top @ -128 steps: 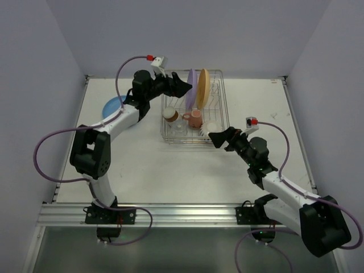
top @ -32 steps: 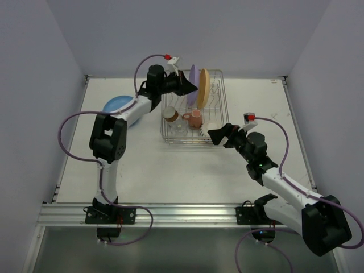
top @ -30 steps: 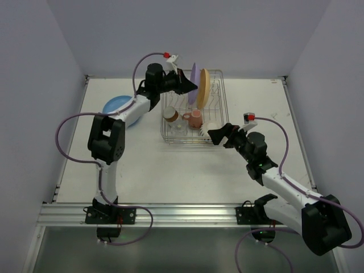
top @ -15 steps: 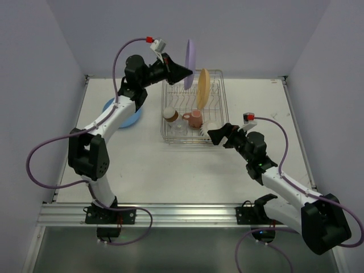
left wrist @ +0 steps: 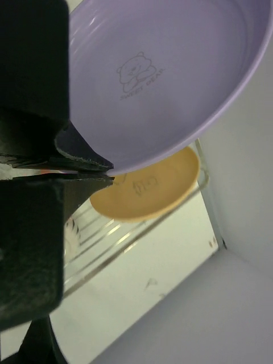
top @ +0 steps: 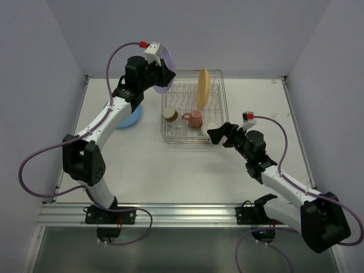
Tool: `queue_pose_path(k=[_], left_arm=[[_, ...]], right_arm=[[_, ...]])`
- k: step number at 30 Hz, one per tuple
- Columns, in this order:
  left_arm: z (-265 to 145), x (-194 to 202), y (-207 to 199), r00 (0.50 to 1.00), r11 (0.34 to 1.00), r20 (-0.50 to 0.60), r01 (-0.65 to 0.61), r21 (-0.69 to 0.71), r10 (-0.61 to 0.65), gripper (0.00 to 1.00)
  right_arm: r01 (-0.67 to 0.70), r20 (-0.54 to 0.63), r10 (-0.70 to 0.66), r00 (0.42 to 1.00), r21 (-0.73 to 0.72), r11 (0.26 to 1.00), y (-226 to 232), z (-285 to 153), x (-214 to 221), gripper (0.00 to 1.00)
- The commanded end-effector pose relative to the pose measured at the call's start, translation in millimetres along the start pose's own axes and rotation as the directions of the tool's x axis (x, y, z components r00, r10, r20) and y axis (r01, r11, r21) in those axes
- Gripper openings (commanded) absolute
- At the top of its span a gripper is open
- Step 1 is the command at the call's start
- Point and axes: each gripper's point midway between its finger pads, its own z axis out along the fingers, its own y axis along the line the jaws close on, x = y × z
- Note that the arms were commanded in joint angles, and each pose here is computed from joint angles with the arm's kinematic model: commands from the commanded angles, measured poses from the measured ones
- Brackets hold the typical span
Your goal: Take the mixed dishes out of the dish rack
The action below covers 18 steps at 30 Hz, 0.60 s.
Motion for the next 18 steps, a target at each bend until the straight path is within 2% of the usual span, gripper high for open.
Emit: queue_pose_path(k=[1,2,7,11,18], left_arm=[[-17,-16,40,0.993,0.967,-0.016,-0.118,-0.226,0.117,0.0],[-19,-13,53,0.992,0.95,-0.029,-0.123,-0.288,0.12,0.0],[-32,24,95,0.986,0.898,-0.133,-0.145,-0.416,0.097,0.0],[-48,41,121,0.984,0.852,-0.163,-0.146,-0.502,0.072,0.0],[-62,64,147,0.972,0.81,-0.23,-0.171,-0.561,0.046,0.0]], right_arm=[[0.021,0.04,-0.02,0.999,-0.025,0.999,12,3,-18,0.99],[0.023,0.039,-0.021,0.999,-0.026,0.999,12,4,-18,0.99],[0.021,0.03,-0.02,0.999,-0.031,0.999,13,5,-16,0.99],[0.024,0.025,-0.023,0.999,-0.033,0.999,13,6,-16,0.99],[0.027,0.022,-0.026,0.999,-0.038,0.999,15,5,-16,0.99]])
